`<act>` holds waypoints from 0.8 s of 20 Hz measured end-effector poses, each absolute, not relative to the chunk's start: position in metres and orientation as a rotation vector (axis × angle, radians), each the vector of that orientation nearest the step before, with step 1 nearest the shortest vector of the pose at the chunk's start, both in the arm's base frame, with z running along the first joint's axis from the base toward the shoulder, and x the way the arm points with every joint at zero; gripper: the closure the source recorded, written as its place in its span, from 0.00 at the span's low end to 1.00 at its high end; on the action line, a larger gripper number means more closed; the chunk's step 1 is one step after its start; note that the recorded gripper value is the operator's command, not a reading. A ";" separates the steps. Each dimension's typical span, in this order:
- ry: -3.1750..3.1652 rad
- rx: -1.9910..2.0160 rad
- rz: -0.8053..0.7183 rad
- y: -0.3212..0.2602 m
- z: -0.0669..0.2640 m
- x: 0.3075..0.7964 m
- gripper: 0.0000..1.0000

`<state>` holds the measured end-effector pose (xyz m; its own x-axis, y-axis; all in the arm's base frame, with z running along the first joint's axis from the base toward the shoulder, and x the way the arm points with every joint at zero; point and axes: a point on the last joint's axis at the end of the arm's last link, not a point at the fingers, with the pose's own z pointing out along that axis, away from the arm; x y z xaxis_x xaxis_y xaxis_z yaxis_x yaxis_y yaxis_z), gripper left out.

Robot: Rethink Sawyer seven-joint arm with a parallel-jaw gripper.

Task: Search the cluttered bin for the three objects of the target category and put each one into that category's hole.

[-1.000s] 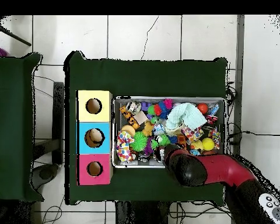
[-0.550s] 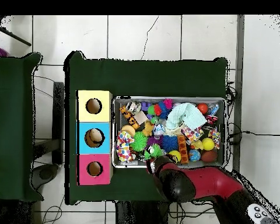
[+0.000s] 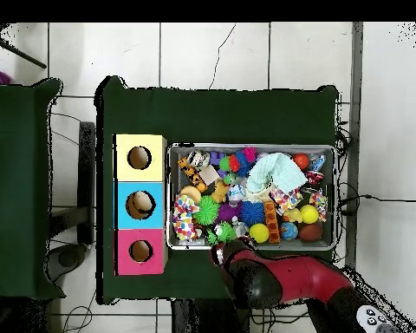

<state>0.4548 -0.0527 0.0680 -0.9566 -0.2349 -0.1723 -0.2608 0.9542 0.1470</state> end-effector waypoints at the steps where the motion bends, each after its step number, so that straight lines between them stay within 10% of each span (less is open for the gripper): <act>1: 2.958 -0.371 0.250 -0.054 0.067 0.453 0.00; 16: 2.963 -0.386 0.242 -0.050 0.066 0.452 0.00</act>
<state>0.4519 -0.0495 0.0665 -0.9568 -0.2416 -0.1619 -0.2647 0.9540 0.1405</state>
